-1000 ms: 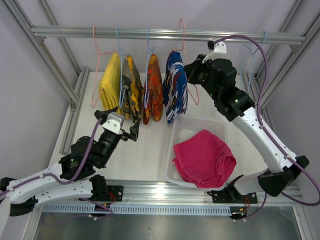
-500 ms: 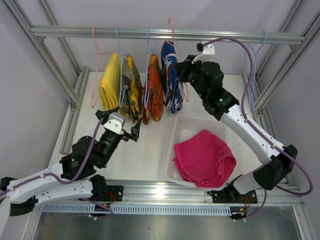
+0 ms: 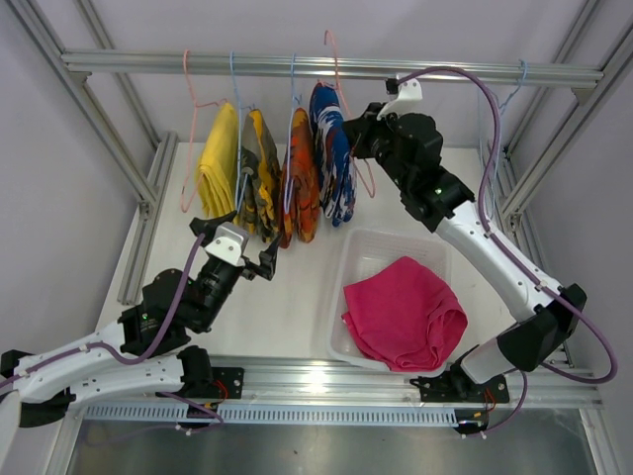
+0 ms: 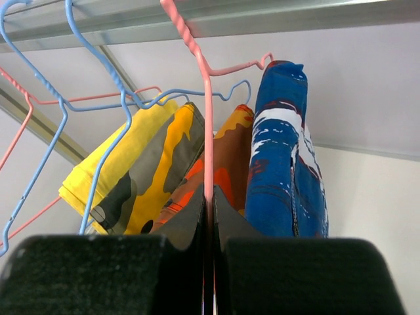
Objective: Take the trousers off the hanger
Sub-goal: Pick up the hanger from the clothesline.
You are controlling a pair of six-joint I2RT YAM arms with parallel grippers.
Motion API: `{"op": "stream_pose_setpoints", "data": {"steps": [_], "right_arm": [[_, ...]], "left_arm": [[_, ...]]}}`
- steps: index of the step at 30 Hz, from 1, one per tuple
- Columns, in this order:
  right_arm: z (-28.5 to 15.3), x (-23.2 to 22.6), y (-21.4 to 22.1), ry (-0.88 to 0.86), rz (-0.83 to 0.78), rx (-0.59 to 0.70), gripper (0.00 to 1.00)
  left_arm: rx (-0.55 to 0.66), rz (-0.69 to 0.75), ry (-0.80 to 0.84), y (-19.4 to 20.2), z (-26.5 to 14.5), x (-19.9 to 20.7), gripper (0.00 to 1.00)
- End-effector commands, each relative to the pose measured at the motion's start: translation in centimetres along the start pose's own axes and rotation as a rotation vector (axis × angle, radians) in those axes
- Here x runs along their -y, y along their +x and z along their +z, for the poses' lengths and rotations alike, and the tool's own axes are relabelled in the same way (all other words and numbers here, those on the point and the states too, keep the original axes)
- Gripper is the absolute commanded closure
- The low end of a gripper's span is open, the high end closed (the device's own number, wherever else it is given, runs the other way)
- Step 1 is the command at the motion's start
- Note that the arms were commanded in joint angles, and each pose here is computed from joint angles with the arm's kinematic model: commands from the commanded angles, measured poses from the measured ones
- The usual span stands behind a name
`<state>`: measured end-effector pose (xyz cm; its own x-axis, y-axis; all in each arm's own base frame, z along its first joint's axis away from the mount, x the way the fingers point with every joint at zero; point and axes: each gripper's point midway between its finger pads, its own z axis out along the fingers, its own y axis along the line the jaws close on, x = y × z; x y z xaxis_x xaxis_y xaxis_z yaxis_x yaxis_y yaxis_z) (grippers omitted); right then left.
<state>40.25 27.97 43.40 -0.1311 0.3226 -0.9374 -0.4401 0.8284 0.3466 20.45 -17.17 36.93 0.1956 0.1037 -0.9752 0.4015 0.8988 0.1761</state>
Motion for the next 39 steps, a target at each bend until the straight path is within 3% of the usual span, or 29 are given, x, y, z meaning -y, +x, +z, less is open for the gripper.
{"op": "stream_pose_setpoints", "data": {"steps": [1,13,27,33,39], "right_arm": [[-4.0,-2.5,-14.4,-0.062,0.046,0.387,1.00],[-9.7,-2.9,-17.0,-0.072,0.058,0.391,1.00],[-16.6,-2.5,-15.0,-0.095,0.081,0.315,1.00],[-19.2,-0.6,-13.1,-0.014,0.137,0.306,1.00],[-20.1,2.3,-11.4,0.179,0.192,0.282,1.00]], "left_arm": [[0.012,-0.015,-0.001,-0.4,0.2,0.0,0.01],[0.000,0.008,-0.015,0.0,0.5,0.1,0.01],[-0.017,0.021,-0.032,0.4,0.8,0.1,0.01],[-0.015,-0.029,-0.023,0.0,0.6,0.3,0.00],[-0.043,-0.046,-0.016,0.5,0.7,0.7,0.01]]}}
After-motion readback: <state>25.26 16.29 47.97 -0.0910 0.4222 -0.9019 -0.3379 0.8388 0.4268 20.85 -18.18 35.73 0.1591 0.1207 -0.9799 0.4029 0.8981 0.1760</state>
